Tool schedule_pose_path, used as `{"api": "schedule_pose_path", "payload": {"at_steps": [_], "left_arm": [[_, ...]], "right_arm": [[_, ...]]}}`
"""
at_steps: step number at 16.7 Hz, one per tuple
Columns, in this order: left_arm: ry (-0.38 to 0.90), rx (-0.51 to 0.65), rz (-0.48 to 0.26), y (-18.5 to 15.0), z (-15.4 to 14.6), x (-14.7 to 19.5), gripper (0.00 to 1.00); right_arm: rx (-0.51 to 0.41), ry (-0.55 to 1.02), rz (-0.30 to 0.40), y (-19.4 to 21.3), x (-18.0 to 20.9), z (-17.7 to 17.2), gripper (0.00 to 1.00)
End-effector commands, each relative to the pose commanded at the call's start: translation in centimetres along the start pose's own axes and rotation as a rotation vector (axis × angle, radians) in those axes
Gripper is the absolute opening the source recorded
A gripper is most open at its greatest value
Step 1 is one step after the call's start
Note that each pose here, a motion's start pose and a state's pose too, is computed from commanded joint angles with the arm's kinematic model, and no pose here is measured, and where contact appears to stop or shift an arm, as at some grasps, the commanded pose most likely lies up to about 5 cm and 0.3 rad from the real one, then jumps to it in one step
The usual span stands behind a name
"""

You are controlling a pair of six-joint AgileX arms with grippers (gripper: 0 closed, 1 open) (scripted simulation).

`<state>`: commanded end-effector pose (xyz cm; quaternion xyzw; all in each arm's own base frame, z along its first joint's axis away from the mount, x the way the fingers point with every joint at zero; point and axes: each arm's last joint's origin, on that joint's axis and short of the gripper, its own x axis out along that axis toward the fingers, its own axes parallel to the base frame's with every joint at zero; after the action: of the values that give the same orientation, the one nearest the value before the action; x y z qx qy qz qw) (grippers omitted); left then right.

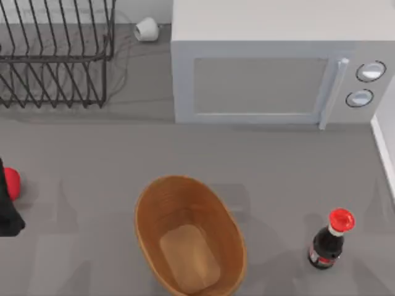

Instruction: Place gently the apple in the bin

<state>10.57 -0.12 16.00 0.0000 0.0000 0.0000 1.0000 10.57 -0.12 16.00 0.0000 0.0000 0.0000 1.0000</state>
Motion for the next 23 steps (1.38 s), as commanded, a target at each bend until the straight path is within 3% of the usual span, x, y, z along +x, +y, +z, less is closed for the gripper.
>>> {"api": "schedule_pose_path", "payload": {"at_steps": [5, 8, 11, 14, 17, 20, 23], "left_arm": [[0.044, 0.060, -0.015, 0.0, 1.0, 0.1, 1.00], [0.151, 0.211, -0.062, -0.1, 3.1, 0.7, 1.00], [0.314, 0.423, -0.155, -0.1, 5.4, 2.7, 1.00], [0.517, 0.645, -0.312, 0.3, 6.3, 6.2, 1.00], [0.708, 0.815, -0.529, 1.4, 5.5, 10.4, 1.00], [0.845, 0.893, -0.767, 3.3, 3.3, 14.0, 1.00], [0.902, 0.890, -0.955, 5.8, 1.0, 16.4, 1.00]], "right_arm": [[0.000, 0.000, 0.000, 0.0, 0.0, 0.0, 1.00], [0.000, 0.000, 0.000, 0.0, 0.0, 0.0, 1.00], [0.000, 0.000, 0.000, 0.0, 0.0, 0.0, 1.00], [0.000, 0.000, 0.000, 0.0, 0.0, 0.0, 1.00], [0.000, 0.000, 0.000, 0.0, 0.0, 0.0, 1.00], [0.000, 0.000, 0.000, 0.0, 0.0, 0.0, 1.00], [0.000, 0.000, 0.000, 0.0, 0.0, 0.0, 1.00]]}}
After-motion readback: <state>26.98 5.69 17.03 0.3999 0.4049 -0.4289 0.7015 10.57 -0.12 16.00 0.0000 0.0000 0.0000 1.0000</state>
